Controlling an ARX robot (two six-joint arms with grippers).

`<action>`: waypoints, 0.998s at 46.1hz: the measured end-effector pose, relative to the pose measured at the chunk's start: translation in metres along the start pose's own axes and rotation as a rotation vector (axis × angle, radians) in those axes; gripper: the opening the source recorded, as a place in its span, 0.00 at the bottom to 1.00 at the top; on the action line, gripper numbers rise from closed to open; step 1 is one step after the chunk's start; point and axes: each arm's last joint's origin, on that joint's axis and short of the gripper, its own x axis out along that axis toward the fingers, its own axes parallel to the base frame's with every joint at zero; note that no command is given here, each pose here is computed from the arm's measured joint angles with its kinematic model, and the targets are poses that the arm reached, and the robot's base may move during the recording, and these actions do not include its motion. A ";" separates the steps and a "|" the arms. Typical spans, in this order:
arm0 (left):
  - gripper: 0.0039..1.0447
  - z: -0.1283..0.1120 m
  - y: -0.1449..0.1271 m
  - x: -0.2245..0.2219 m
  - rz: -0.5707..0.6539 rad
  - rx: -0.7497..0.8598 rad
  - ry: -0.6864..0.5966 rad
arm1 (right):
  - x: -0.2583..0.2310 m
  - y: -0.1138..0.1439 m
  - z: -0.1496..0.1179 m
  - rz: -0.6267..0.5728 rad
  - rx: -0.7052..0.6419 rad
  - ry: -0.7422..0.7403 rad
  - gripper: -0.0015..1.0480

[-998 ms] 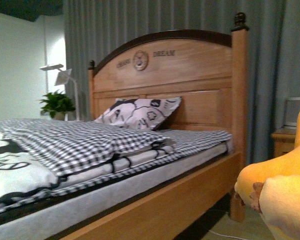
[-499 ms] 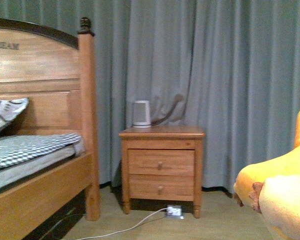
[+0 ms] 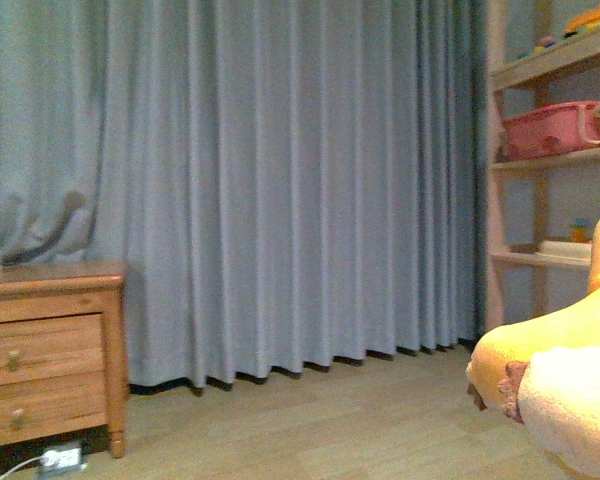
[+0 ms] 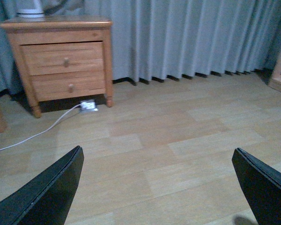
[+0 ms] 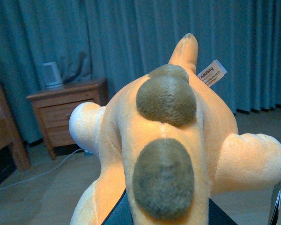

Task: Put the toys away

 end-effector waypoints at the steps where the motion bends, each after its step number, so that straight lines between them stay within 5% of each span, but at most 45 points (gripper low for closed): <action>1: 0.94 0.000 0.000 0.000 0.000 0.000 0.000 | 0.000 0.000 0.000 0.000 0.000 0.000 0.07; 46: 0.94 0.000 0.000 0.000 0.006 0.000 0.000 | 0.000 0.000 0.000 0.013 0.000 0.003 0.07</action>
